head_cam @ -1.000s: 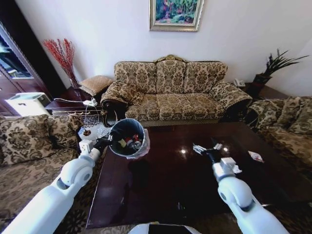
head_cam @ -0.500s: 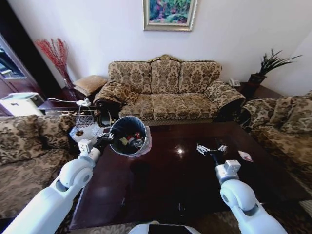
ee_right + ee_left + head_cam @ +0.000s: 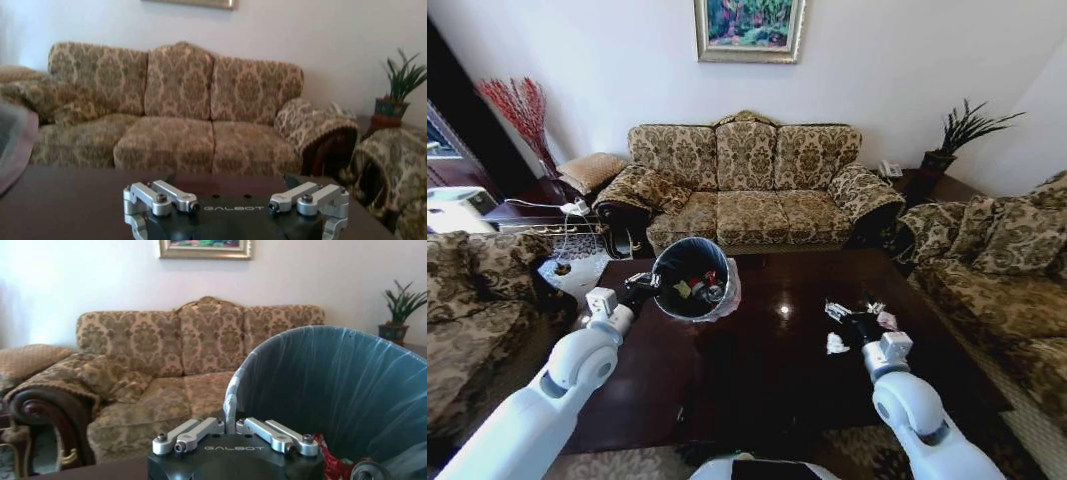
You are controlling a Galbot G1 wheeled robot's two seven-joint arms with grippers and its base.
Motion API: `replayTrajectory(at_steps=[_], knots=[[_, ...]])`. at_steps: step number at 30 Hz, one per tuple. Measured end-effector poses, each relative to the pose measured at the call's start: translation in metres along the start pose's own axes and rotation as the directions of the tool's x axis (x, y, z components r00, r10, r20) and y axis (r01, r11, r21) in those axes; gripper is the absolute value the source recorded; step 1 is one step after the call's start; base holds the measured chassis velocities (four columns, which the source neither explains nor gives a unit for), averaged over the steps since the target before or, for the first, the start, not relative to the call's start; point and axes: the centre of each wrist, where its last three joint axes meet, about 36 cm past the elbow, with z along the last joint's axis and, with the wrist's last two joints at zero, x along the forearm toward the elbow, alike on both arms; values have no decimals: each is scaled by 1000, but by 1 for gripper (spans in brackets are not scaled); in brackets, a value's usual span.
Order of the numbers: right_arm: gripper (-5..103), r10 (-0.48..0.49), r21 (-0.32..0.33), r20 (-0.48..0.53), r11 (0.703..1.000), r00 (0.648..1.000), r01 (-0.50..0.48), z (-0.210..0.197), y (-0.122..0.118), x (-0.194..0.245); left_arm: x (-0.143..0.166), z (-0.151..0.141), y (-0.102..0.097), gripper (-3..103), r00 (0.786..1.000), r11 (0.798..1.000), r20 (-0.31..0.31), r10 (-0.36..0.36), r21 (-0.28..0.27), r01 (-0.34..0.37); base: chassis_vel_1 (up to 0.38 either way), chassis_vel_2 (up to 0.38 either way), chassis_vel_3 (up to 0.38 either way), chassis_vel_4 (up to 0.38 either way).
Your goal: Move to the front of the table and place the trash on the table into the trash bin.
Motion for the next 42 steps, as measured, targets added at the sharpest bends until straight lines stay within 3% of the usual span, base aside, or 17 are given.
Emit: replayTrajectory(at_steps=[6, 16, 29, 34, 36, 40, 42], knots=[[100, -49, 39, -77, 998, 996, 52, 57, -1, -30, 4, 5, -6, 3, 1000, 1000, -9, 4, 7, -4, -244, -274, 219, 216], [100, -164, -50, -171, 986, 971, 158, 125, 30, -59, 5, 9, -4, 3, 1000, 1000, -13, -12, -2, 12, 20, 12, 6, 1], [102, -163, -130, -253, 982, 954, 133, 182, 19, -75, 4, 11, -1, 3, 1000, 1000, -20, -17, -5, 17, 15, 7, -1, -5], [83, -197, -139, -258, 976, 946, 166, 194, 17, -79, 3, 12, -2, 3, 1000, 1000, -19, -16, -1, 16, 0, 0, 0, 0], [83, -199, -140, -259, 976, 945, 167, 195, 17, -80, 3, 12, -2, 3, 1000, 1000, -19, -15, -1, 15, 0, 0, 0, 0], [61, -193, -135, -267, 977, 944, 162, 200, 11, -86, 2, 9, -1, 3, 1000, 1000, -7, -5, -4, 5, 0, 0, 0, 0], [55, -191, -134, -264, 978, 945, 160, 200, 10, -87, 2, 9, 0, 3, 1000, 1000, -4, -4, -4, 4, 0, 0, 0, 0]])
